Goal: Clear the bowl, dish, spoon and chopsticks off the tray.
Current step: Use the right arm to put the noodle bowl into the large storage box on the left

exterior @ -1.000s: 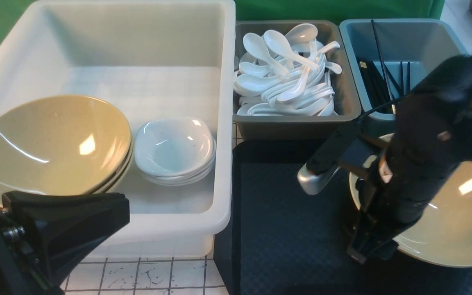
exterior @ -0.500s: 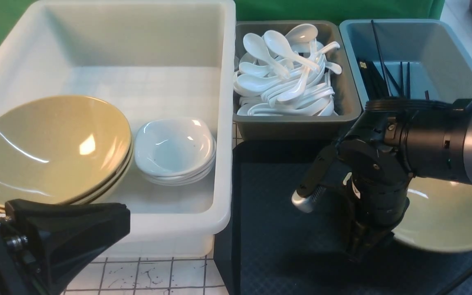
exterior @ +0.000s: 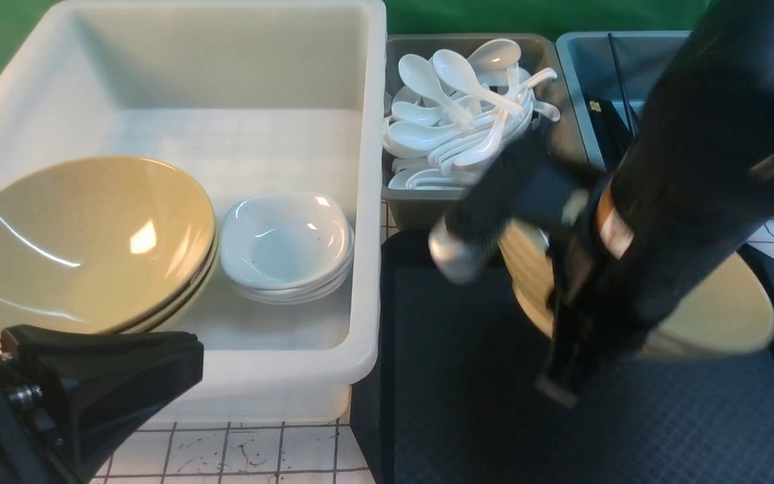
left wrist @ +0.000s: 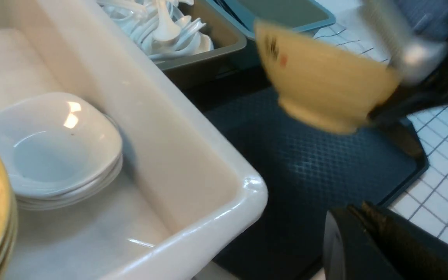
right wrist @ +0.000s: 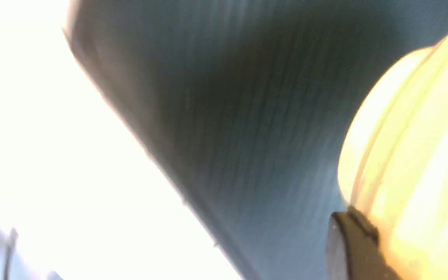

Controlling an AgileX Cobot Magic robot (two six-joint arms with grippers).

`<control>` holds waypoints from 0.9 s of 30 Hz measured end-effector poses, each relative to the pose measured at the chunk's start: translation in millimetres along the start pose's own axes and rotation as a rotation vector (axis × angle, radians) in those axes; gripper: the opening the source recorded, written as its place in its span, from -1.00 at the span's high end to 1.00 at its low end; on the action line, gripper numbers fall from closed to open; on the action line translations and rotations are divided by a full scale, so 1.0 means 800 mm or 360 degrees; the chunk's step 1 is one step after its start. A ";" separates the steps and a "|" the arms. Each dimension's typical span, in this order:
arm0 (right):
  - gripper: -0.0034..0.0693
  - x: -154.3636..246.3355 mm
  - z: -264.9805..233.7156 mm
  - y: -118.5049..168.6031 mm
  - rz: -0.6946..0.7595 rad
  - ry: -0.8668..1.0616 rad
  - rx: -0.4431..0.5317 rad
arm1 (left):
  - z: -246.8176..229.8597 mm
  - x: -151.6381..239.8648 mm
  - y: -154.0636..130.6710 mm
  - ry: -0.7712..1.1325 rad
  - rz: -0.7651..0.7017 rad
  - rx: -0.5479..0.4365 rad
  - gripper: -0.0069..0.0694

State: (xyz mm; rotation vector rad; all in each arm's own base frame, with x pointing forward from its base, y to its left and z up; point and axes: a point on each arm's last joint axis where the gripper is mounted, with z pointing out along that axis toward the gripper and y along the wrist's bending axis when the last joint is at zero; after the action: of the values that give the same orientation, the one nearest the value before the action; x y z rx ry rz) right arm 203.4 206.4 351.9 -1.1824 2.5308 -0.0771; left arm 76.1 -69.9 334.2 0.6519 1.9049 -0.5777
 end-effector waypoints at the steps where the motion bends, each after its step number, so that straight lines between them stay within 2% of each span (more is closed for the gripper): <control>1: 0.76 -0.007 -0.024 0.003 -0.0016 -0.0111 0.0002 | -0.003 -0.002 0.002 0.0019 0.0001 -0.0033 0.82; 2: 0.76 -0.008 -0.027 0.003 -0.0018 -0.0128 0.0003 | -0.003 -0.002 0.002 0.0028 0.0000 -0.0038 0.82; 4: 0.76 -0.027 -0.066 0.011 -0.0162 -0.0322 0.0002 | -0.013 -0.011 0.007 0.0052 -0.0019 -0.0132 0.82; 7: 0.76 -0.051 -0.088 0.022 -0.0416 -0.0459 0.0013 | -0.025 -0.021 0.015 0.0066 -0.0060 -0.0284 0.82; 12: 0.76 -0.133 -0.082 0.055 -0.1026 -0.0793 0.0040 | -0.055 -0.033 0.035 0.0046 -0.0282 -0.0642 0.82; 14: 0.76 -0.164 -0.061 0.069 -0.1180 -0.0884 0.0024 | -0.070 -0.030 0.041 0.0003 -0.0388 -0.0765 0.82; 17: 0.76 -0.203 -0.028 0.087 -0.1341 -0.0988 0.0036 | -0.094 -0.024 0.045 -0.0090 -0.0488 -0.0858 0.82; 22: 0.76 -0.245 0.047 0.110 -0.1471 -0.0994 0.0061 | -0.134 -0.009 0.043 -0.0262 -0.0587 -0.0885 0.82; 27: 0.76 -0.265 0.123 0.130 -0.1514 -0.0941 0.0044 | -0.154 0.003 0.043 -0.0307 -0.0618 -0.0911 0.82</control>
State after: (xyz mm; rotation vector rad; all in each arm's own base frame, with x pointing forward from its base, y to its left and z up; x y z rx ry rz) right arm 285.5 443.3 300.5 -1.9343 1.3187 0.0107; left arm 16.8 35.6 375.8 -0.1401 1.8956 -0.2896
